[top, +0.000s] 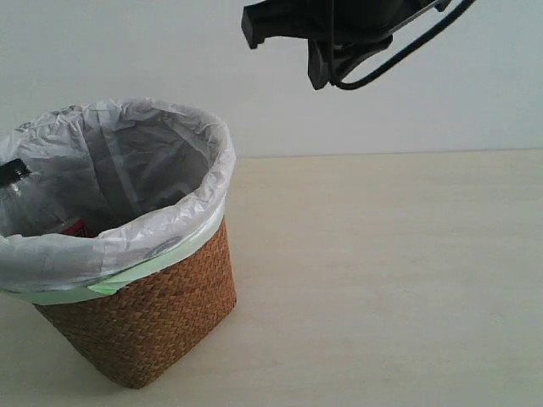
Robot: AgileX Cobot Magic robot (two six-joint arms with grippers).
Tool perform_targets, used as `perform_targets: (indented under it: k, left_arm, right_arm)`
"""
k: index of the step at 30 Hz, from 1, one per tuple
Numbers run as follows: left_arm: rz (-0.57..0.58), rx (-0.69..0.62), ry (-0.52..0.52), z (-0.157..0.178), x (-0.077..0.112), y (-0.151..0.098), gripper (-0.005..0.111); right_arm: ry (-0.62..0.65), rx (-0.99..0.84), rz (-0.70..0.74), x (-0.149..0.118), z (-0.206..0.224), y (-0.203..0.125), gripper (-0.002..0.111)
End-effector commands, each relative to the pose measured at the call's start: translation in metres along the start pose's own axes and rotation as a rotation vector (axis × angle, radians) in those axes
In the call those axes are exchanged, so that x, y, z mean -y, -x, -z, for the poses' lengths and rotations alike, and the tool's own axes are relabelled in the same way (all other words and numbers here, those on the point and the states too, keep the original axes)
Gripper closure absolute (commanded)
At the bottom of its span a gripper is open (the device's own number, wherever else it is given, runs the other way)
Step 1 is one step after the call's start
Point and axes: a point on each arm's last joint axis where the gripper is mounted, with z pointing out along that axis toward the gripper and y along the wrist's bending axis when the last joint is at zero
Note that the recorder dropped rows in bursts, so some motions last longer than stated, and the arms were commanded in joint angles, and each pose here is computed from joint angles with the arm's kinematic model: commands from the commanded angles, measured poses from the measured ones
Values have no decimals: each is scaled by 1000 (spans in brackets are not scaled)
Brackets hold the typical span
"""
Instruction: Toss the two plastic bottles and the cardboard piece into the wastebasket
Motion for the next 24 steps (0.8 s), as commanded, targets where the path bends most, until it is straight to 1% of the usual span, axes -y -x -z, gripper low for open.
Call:
perform_targets:
  k: [1, 5, 14, 16, 20, 24]
  left_arm:
    - [2, 2, 2, 0, 0, -1, 103]
    - [2, 2, 2, 0, 0, -1, 103]
    - [2, 2, 2, 0, 0, -1, 103]
    - [2, 2, 2, 0, 0, -1, 103]
    - [2, 2, 2, 0, 0, -1, 103]
    - [2, 2, 2, 0, 0, -1, 103]
  right_arm:
    - [-16, 12, 7, 7, -1, -20, 100]
    - [20, 98, -8, 10, -6, -51, 100]
    - [180, 393, -122, 23, 1, -166, 100]
    - [211, 452, -127, 26, 5, -187, 100]
    - [222, 473, -126, 33, 7, -229, 100]
    - [226, 502, -130, 39, 14, -254, 100]
